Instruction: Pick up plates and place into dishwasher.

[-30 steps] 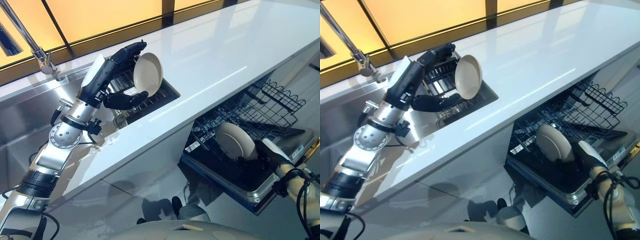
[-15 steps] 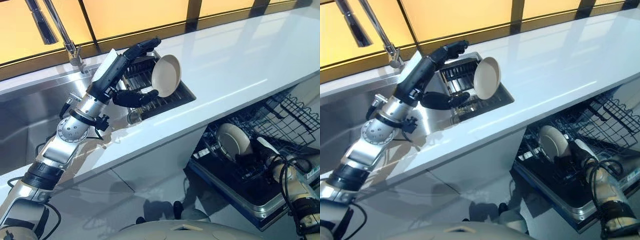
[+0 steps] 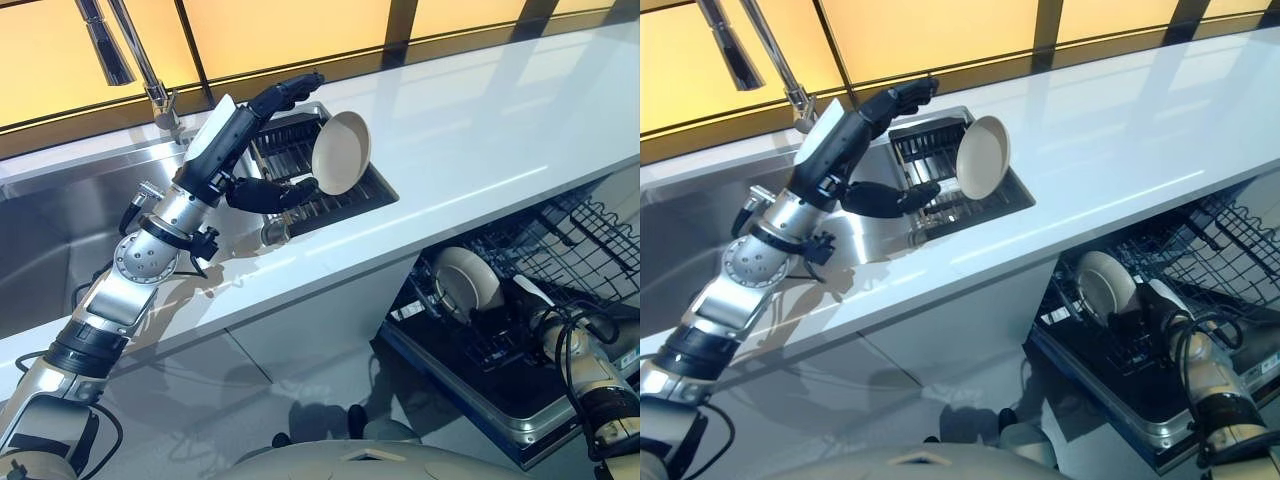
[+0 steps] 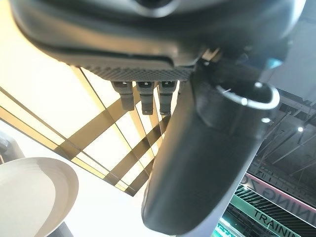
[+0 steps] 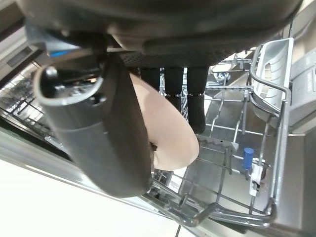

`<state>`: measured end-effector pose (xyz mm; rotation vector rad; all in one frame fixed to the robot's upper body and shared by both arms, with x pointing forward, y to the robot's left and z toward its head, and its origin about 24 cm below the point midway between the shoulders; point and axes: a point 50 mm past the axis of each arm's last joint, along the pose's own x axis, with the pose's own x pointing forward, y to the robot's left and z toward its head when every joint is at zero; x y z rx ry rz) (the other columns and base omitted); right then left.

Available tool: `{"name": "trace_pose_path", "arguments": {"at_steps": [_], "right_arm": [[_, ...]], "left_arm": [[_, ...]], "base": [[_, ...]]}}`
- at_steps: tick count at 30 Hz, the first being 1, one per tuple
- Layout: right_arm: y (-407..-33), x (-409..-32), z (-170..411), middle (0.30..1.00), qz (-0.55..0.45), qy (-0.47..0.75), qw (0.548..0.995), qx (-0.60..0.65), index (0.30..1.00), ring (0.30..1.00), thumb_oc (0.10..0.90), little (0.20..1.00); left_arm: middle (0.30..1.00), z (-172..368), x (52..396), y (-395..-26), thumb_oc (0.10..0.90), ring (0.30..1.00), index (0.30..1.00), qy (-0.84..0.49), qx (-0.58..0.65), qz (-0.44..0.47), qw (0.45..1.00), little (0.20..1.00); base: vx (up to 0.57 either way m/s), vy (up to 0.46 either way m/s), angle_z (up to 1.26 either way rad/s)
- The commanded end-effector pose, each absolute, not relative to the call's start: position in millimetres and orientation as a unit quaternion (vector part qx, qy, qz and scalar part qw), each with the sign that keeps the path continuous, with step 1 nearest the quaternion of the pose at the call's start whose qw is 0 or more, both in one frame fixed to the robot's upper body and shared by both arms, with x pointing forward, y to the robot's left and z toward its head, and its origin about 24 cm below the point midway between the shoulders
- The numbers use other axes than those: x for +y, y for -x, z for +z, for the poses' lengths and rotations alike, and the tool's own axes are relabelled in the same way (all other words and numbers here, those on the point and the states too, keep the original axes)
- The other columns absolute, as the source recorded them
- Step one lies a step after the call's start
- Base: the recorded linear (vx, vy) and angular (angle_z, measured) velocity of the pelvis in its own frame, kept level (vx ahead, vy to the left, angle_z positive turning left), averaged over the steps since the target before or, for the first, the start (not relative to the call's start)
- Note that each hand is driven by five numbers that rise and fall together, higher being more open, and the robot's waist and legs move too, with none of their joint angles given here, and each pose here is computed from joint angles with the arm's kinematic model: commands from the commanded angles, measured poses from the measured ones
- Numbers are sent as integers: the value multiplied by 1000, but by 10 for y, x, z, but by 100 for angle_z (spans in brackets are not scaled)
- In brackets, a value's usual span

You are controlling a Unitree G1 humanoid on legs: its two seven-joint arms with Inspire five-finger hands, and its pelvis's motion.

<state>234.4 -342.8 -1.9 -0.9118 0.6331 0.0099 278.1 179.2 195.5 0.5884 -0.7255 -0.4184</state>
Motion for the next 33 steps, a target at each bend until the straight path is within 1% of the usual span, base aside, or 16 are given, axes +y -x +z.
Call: {"name": "trace_pose_path", "arguments": {"at_steps": [1,11,19,25,33], "right_arm": [[-2726,-3236,347,900,2,446,874,194,900,900,800,900],[-2645,-3250,547,900,-26,459,877,137,900,900,800,900],[-2497,-3216,746,900,-55,459,884,72,900,900,800,900],[-2374,-3259,965,900,-91,458,884,15,900,900,800,900],[-2205,-3280,1265,900,-141,470,869,-64,900,900,800,900]], "left_arm": [[900,2471,1601,-2739,800,900,900,-227,-461,-206,833,900],[900,2440,1680,-2728,800,900,900,-232,-459,-190,836,900],[900,2407,1798,-2693,800,900,900,-241,-456,-167,840,900],[900,2413,1896,-2662,800,900,900,-248,-454,-150,842,900],[900,2428,2003,-2652,800,900,900,-254,-449,-128,847,900]], "base": [[0,0,0],[0,0,0],[-1,8,-4],[1,21,-9],[1,18,-6]]}}
